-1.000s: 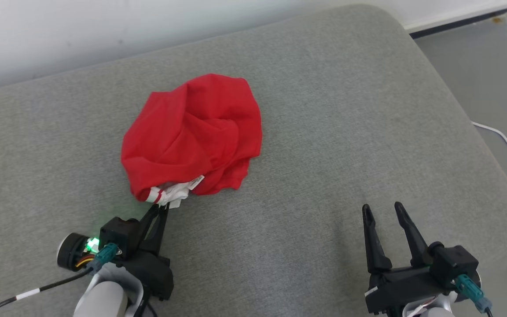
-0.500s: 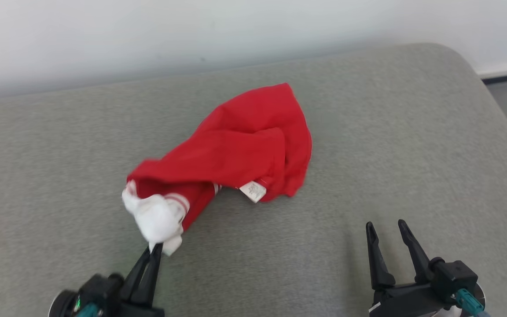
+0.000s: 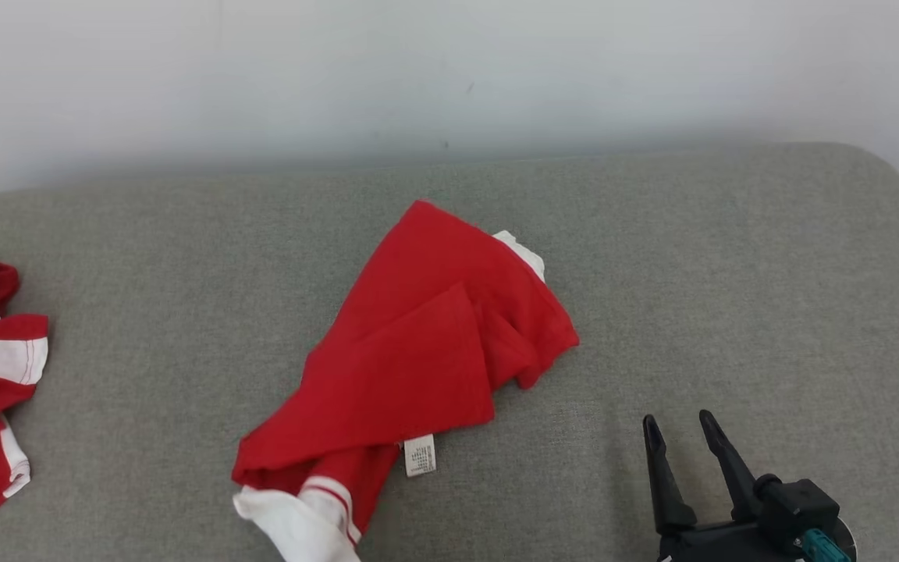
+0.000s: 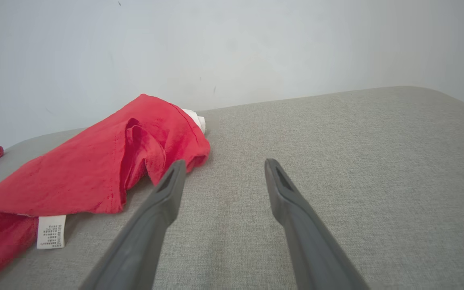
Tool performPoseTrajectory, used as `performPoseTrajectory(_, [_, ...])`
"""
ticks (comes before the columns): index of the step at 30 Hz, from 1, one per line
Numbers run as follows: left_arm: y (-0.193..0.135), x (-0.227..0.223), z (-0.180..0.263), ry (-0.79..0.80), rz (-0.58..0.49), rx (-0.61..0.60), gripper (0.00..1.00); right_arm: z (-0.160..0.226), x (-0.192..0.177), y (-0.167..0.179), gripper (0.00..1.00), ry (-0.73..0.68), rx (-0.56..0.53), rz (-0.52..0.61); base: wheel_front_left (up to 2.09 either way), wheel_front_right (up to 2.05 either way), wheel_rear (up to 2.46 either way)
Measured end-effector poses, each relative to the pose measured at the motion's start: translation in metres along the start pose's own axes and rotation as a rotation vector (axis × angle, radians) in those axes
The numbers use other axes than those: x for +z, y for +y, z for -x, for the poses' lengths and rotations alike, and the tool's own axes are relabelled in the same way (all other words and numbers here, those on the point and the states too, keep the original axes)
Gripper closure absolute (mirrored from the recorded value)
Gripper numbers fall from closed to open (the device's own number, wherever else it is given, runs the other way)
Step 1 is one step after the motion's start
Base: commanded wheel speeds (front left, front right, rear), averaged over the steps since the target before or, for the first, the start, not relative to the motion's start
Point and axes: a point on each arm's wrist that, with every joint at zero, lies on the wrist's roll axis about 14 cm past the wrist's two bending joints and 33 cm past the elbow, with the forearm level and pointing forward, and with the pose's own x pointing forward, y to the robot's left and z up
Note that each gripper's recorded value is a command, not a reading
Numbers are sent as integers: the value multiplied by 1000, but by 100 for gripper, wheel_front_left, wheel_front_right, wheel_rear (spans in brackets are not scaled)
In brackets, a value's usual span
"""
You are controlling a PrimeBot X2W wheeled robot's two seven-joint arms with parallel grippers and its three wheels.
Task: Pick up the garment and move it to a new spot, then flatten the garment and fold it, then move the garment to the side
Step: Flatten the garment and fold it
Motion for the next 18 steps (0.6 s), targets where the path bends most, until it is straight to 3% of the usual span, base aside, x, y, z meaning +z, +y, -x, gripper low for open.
performPoseTrajectory(4, [-9, -24, 4, 59, 29, -3, 100, 2, 0, -5, 0, 0, -13, 4, 0, 0, 0])
performPoseTrajectory(5, [-8, -27, 5, 67, 26, -2, 73, 2, 0, -5, 0, 0, -14, 4, 0, 0, 0])
performPoseTrajectory(6, [-8, -28, 5, 68, 20, -1, 16, 3, 0, -5, 0, 0, -15, 5, 0, 0, 0])
performPoseTrajectory(7, [-7, -26, 3, 57, 19, 1, 0, 3, 0, -5, 0, 0, -16, 5, 0, 0, 0])
performPoseTrajectory(18, [12, 37, -12, -147, -22, 55, 0, 7, 3, -5, 0, -9, -16, 6, 0, 0, 0])
